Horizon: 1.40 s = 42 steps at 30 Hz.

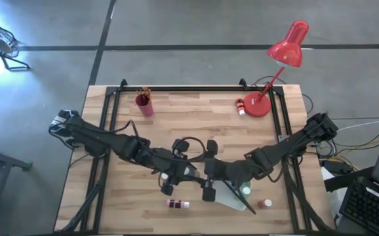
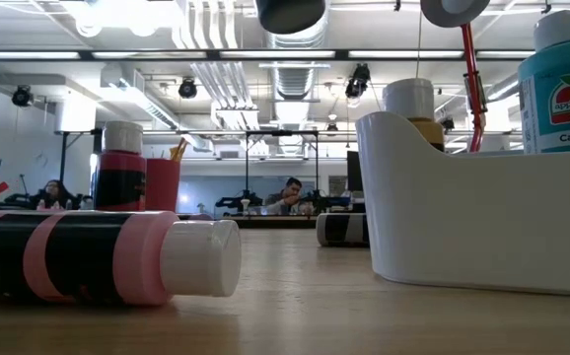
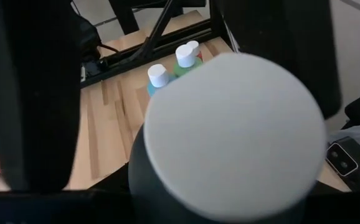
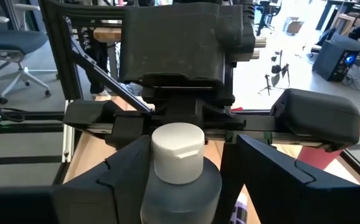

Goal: Pick & Place Paint Supplies
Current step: Put the black paint bottle into the white bin

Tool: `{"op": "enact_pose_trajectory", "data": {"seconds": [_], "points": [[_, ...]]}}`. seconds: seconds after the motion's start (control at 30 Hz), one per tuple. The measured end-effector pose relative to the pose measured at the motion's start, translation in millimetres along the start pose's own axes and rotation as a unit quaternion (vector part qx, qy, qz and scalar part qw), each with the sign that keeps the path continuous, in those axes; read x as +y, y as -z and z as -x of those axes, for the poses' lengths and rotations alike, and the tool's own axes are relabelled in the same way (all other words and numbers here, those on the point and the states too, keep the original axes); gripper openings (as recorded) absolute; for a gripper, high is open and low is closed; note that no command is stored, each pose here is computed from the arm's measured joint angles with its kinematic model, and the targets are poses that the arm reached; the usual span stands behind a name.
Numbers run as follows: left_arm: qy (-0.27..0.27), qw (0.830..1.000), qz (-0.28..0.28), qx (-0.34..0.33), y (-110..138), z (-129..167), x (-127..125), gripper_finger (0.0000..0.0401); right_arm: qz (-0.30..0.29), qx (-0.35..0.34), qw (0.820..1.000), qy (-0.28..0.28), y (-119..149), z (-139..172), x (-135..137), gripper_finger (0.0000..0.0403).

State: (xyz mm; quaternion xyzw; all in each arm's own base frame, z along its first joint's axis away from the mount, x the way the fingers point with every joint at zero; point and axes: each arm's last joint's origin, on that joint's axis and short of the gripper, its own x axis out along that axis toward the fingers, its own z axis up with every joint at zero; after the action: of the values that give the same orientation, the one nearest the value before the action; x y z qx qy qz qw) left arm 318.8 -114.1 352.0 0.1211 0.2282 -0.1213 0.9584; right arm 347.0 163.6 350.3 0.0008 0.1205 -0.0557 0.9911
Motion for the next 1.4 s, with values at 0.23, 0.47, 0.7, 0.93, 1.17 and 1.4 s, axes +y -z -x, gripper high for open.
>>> {"op": "enact_pose_trajectory", "data": {"seconds": [0.23, 0.47, 0.7, 0.93, 1.17, 1.4], "points": [[-0.002, 1.0, 0.0, 0.003, 1.0, -0.7, 0.8, 0.0179, -0.003, -0.001, 1.0, 0.003, -0.1, -4.6, -2.3, 0.0224], [-0.008, 1.0, 0.001, -0.001, 0.4, -2.1, 2.7, 0.0179, -0.008, -0.001, 1.0, -0.013, -1.9, -8.6, -7.0, 0.0249], [-0.006, 1.0, 0.002, 0.003, 1.4, -2.1, 2.7, 0.0179, -0.003, 0.01, 1.0, -0.011, 0.2, -9.1, -8.2, 0.0251], [-0.005, 1.0, 0.003, 0.007, 2.2, -2.3, 2.4, 0.0179, 0.004, 0.021, 1.0, -0.009, 2.5, -9.0, -8.6, 0.0236], [-0.004, 1.0, 0.005, 0.013, 3.4, -2.5, 2.2, 0.0179, 0.008, 0.03, 0.999, -0.008, 4.2, -8.9, -8.9, 0.0263], [-0.004, 1.0, 0.007, 0.015, 3.8, -2.4, 2.2, 0.0179, 0.013, 0.038, 0.999, -0.008, 6.0, -8.6, -8.8, 0.0281]]}}
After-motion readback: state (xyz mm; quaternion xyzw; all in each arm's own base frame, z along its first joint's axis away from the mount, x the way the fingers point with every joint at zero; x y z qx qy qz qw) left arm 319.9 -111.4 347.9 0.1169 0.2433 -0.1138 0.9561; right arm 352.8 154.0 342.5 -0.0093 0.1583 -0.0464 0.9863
